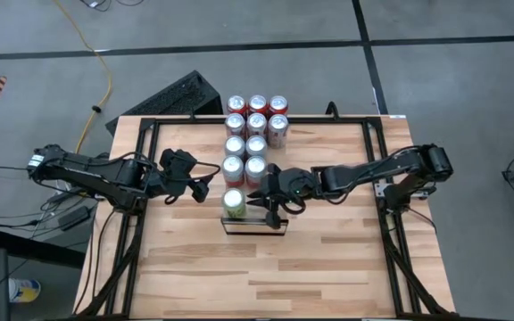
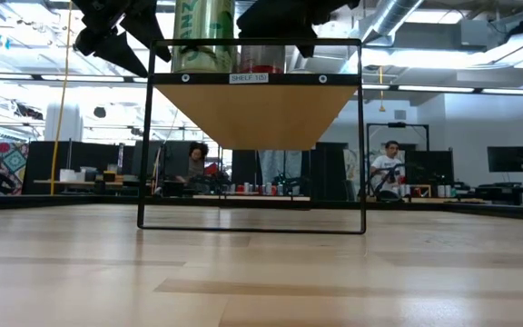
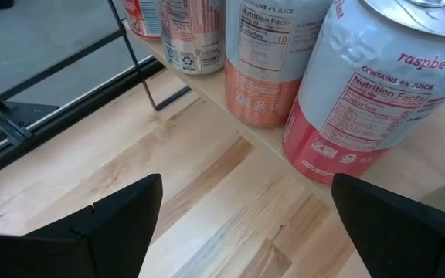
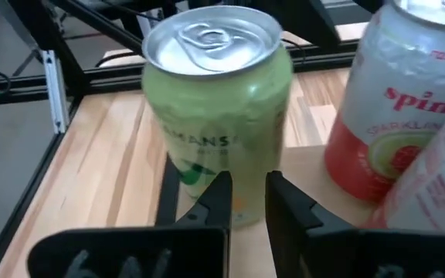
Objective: Place canned beverage on shelf
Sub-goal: Put the green soda can on the shelf
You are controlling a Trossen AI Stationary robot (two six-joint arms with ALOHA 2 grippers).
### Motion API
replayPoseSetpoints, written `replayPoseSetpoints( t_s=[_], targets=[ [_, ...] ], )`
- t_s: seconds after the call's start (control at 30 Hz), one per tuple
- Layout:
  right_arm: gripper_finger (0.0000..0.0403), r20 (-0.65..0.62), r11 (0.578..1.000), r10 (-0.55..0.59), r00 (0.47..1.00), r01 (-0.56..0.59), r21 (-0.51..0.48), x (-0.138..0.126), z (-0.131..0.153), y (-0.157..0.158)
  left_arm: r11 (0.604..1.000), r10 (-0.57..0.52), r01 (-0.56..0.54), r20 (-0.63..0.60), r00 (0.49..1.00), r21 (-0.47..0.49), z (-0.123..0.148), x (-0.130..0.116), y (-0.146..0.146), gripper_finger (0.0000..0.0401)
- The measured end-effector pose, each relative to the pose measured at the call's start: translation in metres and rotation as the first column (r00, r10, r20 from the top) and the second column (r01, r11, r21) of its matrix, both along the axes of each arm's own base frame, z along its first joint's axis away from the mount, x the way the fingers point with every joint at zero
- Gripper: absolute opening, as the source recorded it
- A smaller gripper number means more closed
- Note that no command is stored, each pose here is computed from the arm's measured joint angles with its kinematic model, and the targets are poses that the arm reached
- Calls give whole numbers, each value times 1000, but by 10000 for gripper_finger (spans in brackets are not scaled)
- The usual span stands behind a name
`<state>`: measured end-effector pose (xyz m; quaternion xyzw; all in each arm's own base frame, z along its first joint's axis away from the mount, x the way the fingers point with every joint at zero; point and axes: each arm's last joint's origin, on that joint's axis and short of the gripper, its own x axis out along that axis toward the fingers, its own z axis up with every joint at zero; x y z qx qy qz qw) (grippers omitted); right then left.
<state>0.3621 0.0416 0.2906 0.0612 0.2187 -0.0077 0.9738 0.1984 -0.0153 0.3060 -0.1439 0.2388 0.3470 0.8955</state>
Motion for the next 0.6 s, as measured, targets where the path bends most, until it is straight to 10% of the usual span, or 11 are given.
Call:
replayPoseSetpoints(
  t_s=[0.6],
  targets=[
    [63,49,1000,5,999,-5,7,1,6,1,1000,0,0,4,1000,-1,0,0,0,363]
  ],
)
